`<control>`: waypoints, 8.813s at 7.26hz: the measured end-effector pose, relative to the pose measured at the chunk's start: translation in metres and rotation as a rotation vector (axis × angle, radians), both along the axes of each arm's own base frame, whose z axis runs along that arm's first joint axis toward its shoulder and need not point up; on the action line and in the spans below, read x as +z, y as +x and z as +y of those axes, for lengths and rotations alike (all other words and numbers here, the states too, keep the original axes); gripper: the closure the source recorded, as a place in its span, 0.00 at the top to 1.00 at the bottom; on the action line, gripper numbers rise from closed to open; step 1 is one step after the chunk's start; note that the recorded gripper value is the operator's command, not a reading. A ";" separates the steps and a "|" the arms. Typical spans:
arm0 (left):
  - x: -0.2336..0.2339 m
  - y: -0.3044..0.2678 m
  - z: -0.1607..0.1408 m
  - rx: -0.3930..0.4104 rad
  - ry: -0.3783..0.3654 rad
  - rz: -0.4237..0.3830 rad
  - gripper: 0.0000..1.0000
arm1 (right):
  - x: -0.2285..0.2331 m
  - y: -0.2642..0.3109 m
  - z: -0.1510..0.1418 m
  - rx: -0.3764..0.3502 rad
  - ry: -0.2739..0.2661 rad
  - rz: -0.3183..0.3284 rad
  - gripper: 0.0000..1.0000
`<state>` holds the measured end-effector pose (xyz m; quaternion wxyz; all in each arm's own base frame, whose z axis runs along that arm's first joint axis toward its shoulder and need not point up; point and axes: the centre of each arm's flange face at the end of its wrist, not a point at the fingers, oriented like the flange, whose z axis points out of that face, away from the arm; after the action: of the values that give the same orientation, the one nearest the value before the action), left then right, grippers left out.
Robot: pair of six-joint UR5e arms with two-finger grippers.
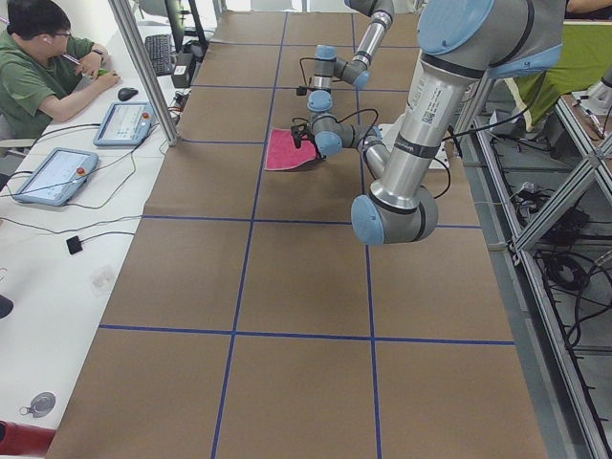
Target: Fold towel twice with both arms
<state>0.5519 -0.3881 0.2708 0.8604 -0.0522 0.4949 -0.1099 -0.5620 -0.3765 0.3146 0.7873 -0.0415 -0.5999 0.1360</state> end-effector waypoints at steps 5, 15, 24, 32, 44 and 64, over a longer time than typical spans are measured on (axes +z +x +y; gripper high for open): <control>-0.004 -0.002 0.000 -0.001 0.003 0.007 0.00 | -0.002 0.000 0.001 0.000 -0.002 -0.006 0.00; -0.023 -0.061 -0.051 -0.020 -0.039 0.071 0.00 | -0.021 0.028 -0.010 0.031 0.002 -0.050 0.00; -0.026 -0.044 -0.086 -0.048 -0.052 0.051 0.00 | -0.023 0.011 -0.082 0.147 -0.055 -0.003 0.00; 0.000 -0.041 -0.120 -0.088 -0.073 0.019 0.00 | -0.018 0.018 -0.092 0.169 -0.058 0.005 0.00; -0.003 -0.039 -0.123 -0.092 -0.077 0.022 0.76 | -0.021 0.019 -0.109 0.214 -0.074 0.007 0.99; -0.026 0.035 -0.142 -0.092 -0.054 0.090 1.00 | -0.004 0.160 -0.191 0.161 -0.163 -0.033 0.99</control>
<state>0.5868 -0.5298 0.2450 0.8297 -0.0573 0.5317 -0.1602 -0.4021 -0.5672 0.3109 0.7578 -0.0592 -0.6012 0.2466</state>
